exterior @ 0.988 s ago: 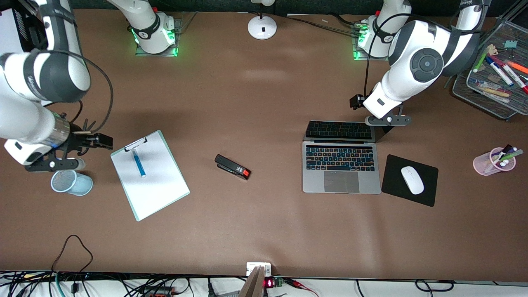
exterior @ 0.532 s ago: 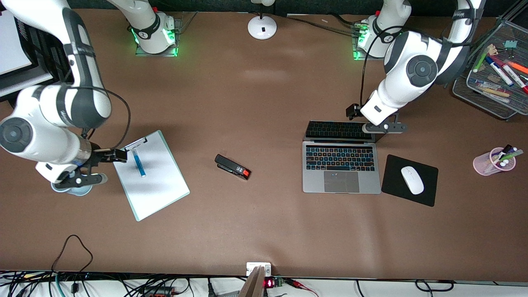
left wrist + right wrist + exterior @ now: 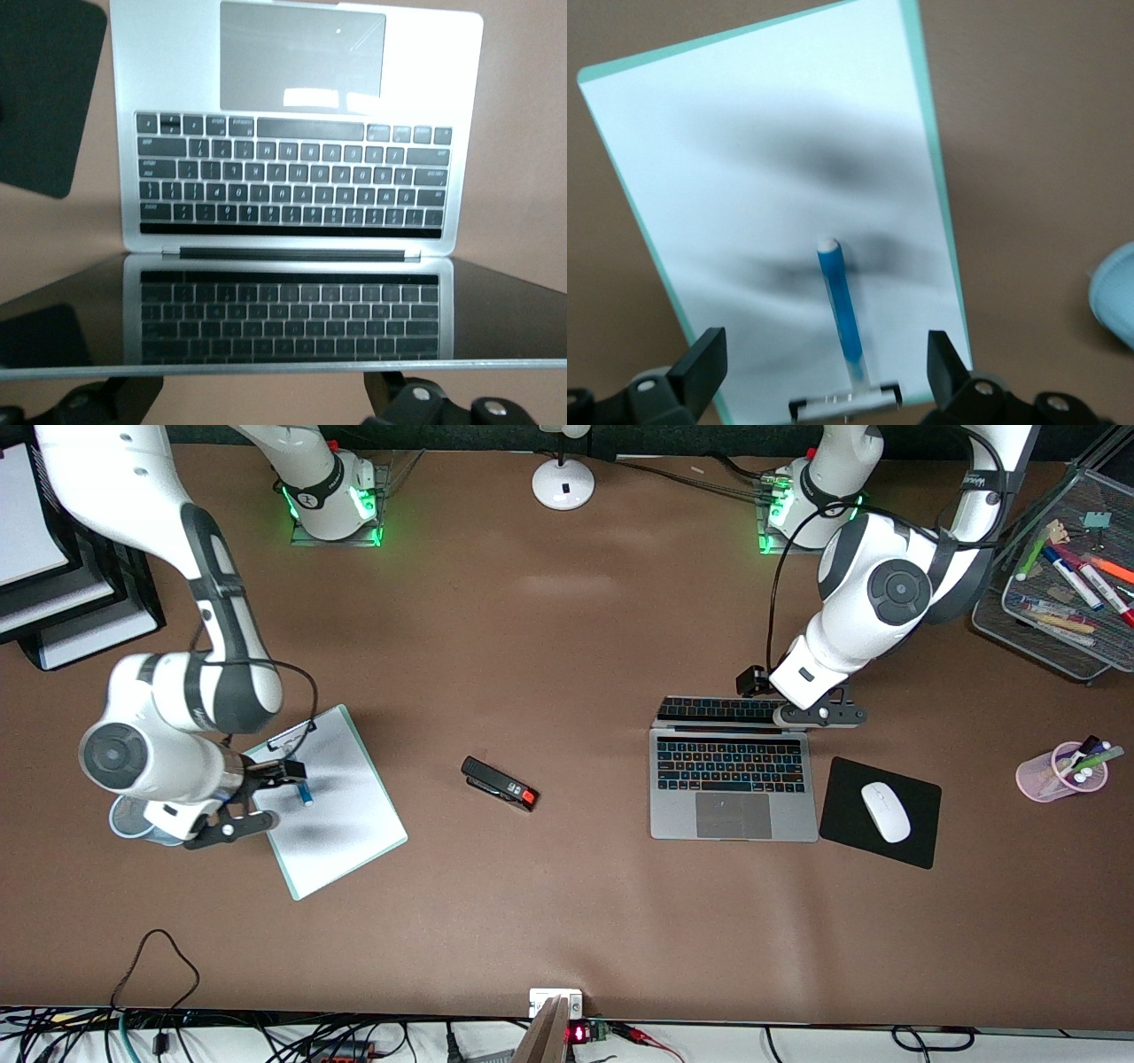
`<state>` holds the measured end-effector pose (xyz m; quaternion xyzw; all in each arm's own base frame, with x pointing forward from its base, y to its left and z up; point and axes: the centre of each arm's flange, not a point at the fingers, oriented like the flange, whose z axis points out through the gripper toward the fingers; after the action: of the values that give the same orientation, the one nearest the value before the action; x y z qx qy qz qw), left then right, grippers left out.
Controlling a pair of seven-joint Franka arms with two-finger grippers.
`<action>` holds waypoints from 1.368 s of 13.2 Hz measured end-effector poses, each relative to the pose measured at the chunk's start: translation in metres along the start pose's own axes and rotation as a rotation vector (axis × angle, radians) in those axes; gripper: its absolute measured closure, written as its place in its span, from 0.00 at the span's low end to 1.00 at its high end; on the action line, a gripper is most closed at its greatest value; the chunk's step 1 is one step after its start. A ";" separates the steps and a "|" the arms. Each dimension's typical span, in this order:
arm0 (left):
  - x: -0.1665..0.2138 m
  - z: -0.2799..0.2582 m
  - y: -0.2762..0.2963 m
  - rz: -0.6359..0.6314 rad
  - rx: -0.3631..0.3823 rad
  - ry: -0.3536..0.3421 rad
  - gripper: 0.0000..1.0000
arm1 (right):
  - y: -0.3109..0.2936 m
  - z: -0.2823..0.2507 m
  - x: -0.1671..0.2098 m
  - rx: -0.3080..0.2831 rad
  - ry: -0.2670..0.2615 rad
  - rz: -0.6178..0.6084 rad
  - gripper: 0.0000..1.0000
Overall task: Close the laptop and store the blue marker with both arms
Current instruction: 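Push the laptop lid down with the left gripper while the right gripper grasps the marker, then press the laptop lid shut with the left gripper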
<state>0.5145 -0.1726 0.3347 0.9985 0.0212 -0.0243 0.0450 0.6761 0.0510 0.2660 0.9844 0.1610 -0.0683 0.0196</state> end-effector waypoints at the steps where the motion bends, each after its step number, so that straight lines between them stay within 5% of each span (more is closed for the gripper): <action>1: 0.004 0.001 0.001 -0.001 -0.011 0.026 0.00 | -0.002 0.011 0.003 -0.001 -0.001 -0.017 0.00; 11: 0.048 0.032 0.007 -0.022 -0.101 0.173 0.00 | -0.001 0.055 0.011 -0.009 0.004 -0.093 0.26; 18: 0.076 0.083 0.007 -0.049 -0.148 0.189 0.00 | 0.003 0.065 0.010 0.008 -0.004 -0.078 0.36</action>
<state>0.5866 -0.1843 0.2492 0.9894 0.0514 0.0705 0.1158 0.6780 0.0477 0.2004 0.9773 0.1991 -0.0714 0.0132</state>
